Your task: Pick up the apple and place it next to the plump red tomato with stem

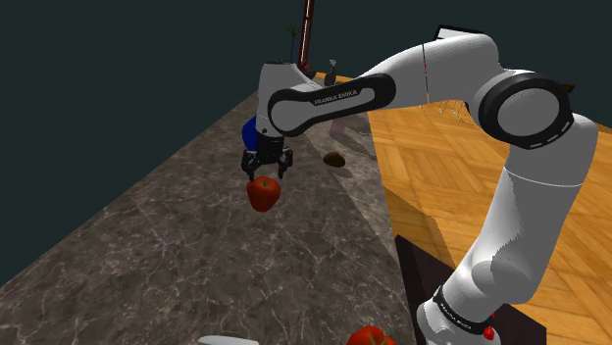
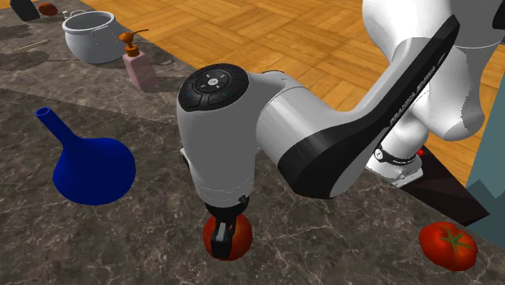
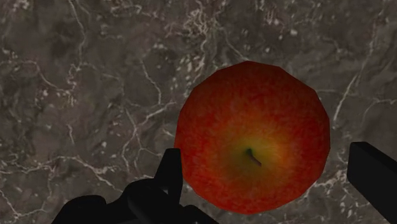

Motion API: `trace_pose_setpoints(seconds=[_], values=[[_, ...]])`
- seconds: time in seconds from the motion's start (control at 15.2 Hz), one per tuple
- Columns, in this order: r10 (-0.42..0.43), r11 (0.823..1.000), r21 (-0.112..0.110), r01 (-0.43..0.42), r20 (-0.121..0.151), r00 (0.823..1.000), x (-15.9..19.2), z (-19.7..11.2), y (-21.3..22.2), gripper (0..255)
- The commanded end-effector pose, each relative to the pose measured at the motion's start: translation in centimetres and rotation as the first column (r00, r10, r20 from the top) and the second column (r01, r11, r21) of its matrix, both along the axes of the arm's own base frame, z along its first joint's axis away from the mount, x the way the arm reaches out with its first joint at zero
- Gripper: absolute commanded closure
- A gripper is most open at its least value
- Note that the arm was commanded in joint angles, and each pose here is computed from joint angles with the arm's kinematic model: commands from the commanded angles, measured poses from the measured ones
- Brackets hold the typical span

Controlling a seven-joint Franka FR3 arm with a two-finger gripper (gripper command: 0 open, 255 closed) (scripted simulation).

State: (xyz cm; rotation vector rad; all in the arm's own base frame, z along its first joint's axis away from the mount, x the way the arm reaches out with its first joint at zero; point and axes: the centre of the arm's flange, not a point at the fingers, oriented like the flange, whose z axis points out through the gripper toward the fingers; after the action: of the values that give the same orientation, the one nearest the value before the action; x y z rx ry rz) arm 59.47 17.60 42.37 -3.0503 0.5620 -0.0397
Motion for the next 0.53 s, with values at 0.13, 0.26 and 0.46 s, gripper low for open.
trace_pose_setpoints(seconds=[0.13, 0.26, 0.46], values=[[0.0, 1.0, 0.0, 0.0, 0.0, 1.0, 0.0, 0.0, 0.0, 255], [0.0, 1.0, 0.0, 0.0, 0.0, 1.0, 0.0, 0.0, 0.0, 255], [0.0, 1.0, 0.0, 0.0, 0.0, 1.0, 0.0, 0.0, 0.0, 255]])
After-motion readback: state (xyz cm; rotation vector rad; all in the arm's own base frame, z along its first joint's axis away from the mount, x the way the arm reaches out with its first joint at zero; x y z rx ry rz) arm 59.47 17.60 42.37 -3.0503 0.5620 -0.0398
